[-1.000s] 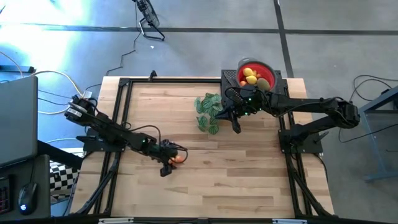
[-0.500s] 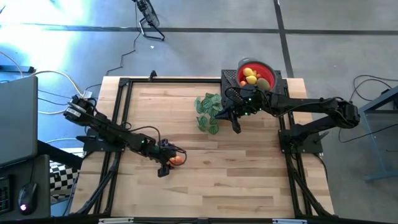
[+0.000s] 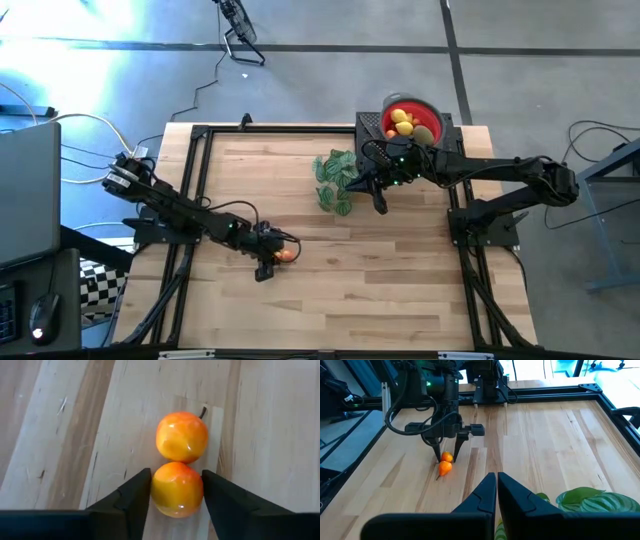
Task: Pick & Place Fruit
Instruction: Put the orange pear into the red colander
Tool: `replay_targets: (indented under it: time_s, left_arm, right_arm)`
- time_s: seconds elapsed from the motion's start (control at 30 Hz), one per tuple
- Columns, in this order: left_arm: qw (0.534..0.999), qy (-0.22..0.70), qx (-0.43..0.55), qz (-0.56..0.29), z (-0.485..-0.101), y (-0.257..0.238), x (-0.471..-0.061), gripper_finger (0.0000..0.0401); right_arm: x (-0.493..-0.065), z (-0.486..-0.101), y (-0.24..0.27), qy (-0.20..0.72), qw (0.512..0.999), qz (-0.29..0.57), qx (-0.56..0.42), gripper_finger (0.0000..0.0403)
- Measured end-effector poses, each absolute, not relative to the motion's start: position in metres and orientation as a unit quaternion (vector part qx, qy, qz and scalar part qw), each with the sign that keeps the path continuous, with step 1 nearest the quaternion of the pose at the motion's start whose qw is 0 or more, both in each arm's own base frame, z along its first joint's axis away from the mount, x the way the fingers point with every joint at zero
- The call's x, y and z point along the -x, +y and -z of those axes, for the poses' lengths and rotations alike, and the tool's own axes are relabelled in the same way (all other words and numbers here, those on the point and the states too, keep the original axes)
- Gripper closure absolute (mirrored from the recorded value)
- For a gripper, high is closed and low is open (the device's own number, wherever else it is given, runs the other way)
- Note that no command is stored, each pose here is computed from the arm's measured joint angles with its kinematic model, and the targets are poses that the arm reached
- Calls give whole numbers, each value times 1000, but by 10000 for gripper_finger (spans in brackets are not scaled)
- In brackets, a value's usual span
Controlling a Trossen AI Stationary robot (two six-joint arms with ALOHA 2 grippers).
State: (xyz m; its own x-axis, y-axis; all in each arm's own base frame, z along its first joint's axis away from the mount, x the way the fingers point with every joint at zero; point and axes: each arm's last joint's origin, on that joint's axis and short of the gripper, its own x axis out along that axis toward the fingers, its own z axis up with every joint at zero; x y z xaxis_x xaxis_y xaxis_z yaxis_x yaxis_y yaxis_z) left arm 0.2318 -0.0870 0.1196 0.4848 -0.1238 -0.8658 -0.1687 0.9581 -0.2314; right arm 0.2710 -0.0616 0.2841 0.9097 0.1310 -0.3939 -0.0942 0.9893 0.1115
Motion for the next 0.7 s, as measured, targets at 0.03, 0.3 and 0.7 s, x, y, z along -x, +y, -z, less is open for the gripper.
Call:
replay_targets:
  time_s: [0.03,0.3,0.7]
  left_arm:
    - [849,507,145,-14,-120,-87,-232,234]
    - [852,506,131,9,-138,-91,-242,248]
    - [826,552,116,-16,-197,-51,-253,249]
  right_arm:
    - [-271,-284,-62,204,976,-58,-45,394]
    - [-271,-284,-61,204,976,-63,-46,394]
    - [-269,-287,-56,193,968,-140,-73,394]
